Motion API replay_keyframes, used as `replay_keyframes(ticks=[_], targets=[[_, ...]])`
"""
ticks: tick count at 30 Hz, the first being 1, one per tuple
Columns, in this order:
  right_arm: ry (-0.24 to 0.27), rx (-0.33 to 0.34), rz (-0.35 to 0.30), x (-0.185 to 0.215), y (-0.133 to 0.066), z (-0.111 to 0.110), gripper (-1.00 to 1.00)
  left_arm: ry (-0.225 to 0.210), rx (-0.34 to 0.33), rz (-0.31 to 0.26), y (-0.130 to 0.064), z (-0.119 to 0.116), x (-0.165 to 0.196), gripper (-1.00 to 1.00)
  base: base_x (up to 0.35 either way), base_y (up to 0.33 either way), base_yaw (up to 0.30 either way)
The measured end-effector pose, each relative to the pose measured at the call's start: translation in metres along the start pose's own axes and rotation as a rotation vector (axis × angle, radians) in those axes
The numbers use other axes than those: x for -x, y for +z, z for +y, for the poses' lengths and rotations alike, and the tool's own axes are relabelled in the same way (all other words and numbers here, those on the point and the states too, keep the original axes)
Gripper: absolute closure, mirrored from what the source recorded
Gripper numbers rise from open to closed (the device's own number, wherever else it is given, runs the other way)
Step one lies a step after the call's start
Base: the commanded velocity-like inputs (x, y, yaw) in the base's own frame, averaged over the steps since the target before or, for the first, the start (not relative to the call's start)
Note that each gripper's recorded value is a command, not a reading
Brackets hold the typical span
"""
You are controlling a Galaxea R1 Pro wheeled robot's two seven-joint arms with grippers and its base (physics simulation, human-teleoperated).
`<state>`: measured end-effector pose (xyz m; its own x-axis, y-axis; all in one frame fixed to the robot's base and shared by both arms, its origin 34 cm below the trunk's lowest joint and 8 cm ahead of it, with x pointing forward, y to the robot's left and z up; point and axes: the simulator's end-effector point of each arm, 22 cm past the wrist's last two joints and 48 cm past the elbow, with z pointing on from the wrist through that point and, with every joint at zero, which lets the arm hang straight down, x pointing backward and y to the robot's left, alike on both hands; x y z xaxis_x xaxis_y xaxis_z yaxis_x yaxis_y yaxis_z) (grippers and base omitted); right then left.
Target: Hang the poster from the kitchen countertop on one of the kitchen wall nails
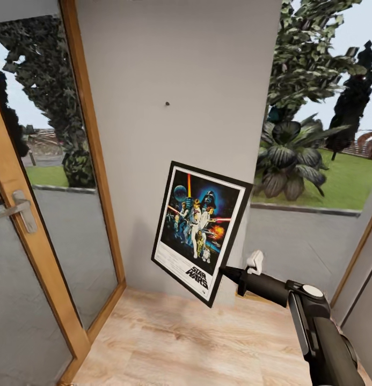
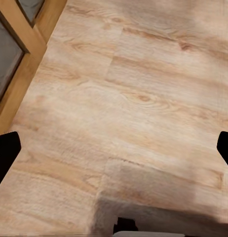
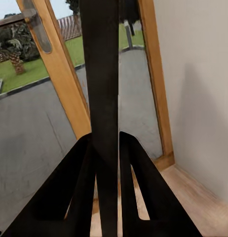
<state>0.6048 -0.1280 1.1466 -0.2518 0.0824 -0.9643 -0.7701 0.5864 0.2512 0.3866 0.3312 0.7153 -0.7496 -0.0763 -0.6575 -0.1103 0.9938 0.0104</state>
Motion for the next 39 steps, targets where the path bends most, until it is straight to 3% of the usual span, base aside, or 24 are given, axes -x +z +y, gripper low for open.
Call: replay_keyframes(ticks=[12, 39], targets=[[0.003, -0.001, 0.001, -0.0008, -0.0001, -0.0005, 1.0, 0.0, 0.0, 0.001, 0.0, -0.0002, -0.0006, -1.0, 0.0, 0.0, 0.238], [0.006, -0.004, 0.0, 0.0, -0.002, -0.002, 1.0, 0.001, 0.0, 0.002, 0.0, -0.0002, -0.0007, -1.0, 0.0, 0.0, 0.007]])
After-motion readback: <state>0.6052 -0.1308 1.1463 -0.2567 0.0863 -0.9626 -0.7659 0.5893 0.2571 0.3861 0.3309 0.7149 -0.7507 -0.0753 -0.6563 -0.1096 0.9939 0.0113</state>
